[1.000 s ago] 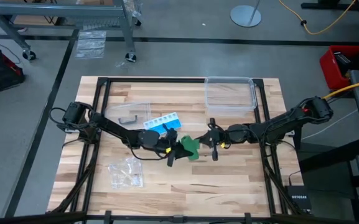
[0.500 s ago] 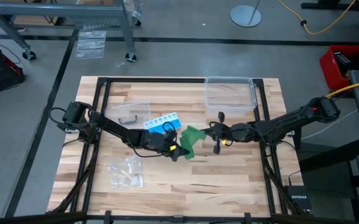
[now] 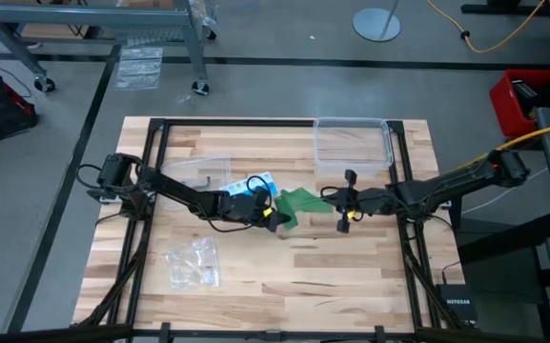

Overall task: Roll bandage
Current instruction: Roll the green bandage

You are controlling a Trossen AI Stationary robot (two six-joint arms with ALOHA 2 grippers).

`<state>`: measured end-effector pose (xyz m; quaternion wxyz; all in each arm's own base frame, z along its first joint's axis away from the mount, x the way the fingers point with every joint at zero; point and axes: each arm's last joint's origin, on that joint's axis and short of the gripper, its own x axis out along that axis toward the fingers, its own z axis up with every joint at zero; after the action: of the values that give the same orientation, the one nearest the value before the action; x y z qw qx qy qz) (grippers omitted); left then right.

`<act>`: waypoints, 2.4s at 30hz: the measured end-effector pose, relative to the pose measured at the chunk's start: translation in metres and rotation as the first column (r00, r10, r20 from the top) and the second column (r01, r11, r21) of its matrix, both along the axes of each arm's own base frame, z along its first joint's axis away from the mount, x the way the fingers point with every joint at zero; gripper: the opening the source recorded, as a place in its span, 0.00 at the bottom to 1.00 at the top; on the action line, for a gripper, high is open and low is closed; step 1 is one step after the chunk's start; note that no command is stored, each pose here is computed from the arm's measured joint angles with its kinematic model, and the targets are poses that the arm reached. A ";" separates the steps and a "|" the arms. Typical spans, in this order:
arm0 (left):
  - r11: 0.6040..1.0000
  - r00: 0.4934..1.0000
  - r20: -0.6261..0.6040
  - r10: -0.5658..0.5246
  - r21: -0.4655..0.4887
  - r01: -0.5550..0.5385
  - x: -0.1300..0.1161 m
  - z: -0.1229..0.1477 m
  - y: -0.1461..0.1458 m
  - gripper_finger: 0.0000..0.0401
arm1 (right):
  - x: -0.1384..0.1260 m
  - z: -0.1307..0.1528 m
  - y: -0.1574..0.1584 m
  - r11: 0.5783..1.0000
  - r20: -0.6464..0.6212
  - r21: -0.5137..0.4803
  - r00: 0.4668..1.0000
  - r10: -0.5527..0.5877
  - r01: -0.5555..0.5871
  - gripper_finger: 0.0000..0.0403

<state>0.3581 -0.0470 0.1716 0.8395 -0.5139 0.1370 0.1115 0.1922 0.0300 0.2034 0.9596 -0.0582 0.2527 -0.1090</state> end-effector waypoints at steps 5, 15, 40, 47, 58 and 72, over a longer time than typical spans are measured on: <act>0.999 0.998 -0.056 0.013 -0.041 -0.015 -0.001 -0.005 0.003 0.10 | -0.006 0.004 -0.001 1.000 0.005 -0.005 1.000 -0.008 0.008 0.00; 0.993 0.991 -0.131 0.037 -0.103 -0.051 -0.004 -0.011 0.005 0.10 | -0.010 0.013 -0.002 1.000 0.061 0.014 0.998 0.003 -0.004 0.00; 0.979 0.968 -0.249 0.019 -0.193 -0.069 -0.009 -0.021 0.014 0.10 | -0.018 0.027 -0.005 0.999 -0.163 -0.031 0.986 -0.026 0.022 0.00; 0.970 0.956 -0.293 0.030 -0.221 -0.099 -0.011 -0.024 0.015 0.10 | -0.019 0.025 -0.003 1.000 -0.185 0.027 0.983 0.016 -0.011 0.00; 0.954 0.932 -0.362 -0.001 -0.279 -0.107 -0.015 -0.029 0.015 0.10 | -0.022 0.022 -0.003 0.999 -0.223 0.035 0.974 0.033 -0.026 0.00; 0.920 0.791 -0.586 -0.175 -0.385 -0.082 -0.036 -0.047 0.007 0.09 | -0.033 0.019 -0.007 0.999 -0.324 -0.037 0.945 -0.037 0.027 0.00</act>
<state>0.3221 -0.0405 0.1247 0.6330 -0.6031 0.4324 0.2203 0.1596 0.0227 0.2219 0.9020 -0.0865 0.4063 -0.1175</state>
